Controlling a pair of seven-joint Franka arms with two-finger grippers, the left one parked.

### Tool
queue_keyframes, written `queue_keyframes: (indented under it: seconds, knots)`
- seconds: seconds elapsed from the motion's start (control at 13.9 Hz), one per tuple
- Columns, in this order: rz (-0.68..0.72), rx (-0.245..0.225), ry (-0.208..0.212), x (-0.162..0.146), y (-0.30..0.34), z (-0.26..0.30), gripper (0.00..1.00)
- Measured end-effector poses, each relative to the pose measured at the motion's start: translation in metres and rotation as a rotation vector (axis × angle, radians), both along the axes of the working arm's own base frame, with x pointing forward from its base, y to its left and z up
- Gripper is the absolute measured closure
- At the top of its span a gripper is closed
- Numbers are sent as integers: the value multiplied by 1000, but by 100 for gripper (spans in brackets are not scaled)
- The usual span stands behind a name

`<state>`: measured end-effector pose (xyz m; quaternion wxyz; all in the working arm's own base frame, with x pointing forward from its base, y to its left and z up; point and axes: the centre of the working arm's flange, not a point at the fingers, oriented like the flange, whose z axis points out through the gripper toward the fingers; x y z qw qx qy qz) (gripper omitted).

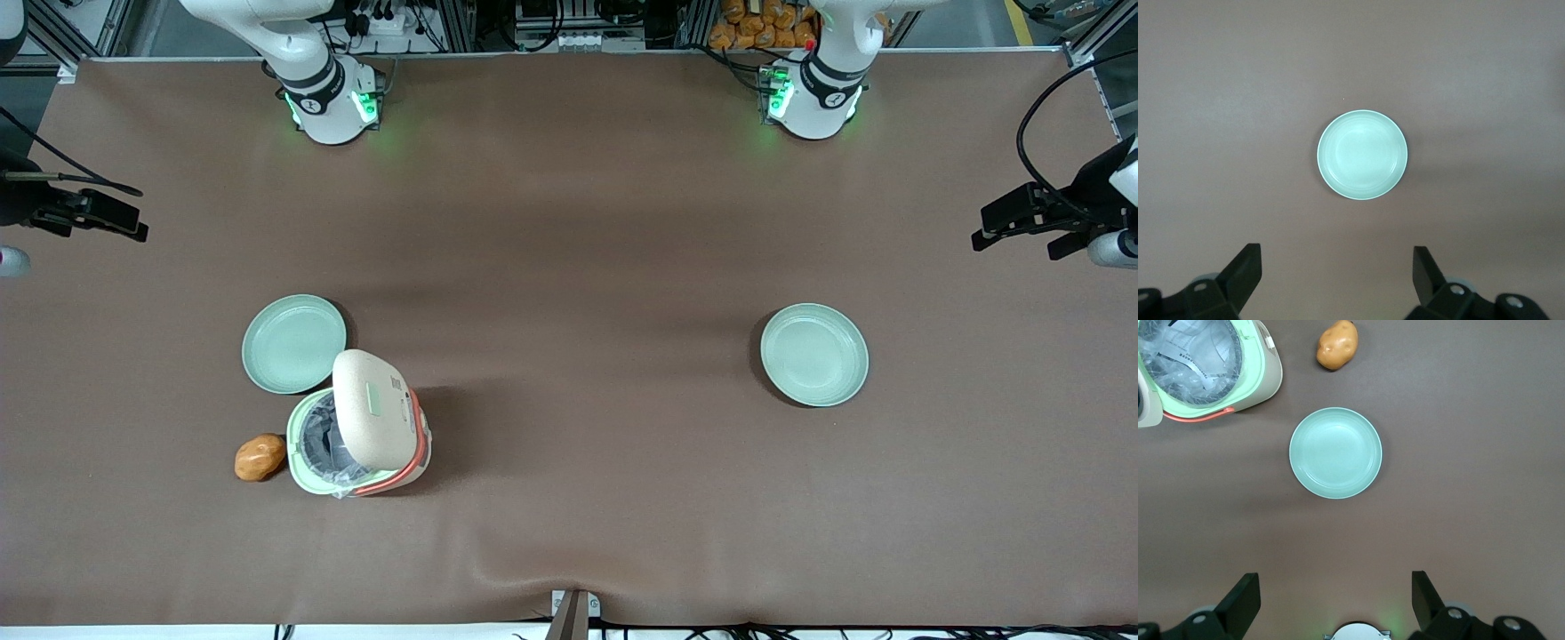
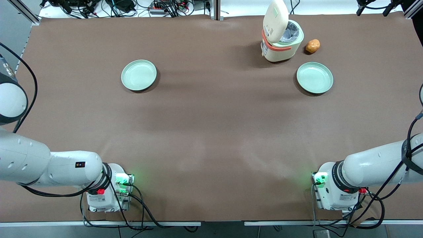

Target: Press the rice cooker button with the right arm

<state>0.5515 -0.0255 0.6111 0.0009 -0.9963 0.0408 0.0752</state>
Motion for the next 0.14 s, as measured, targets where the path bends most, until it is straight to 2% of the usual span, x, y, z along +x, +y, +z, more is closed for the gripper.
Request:
queue_keyframes:
  seconds: [0.14]
  knots:
    - [0,0,0,0,0,0,0]
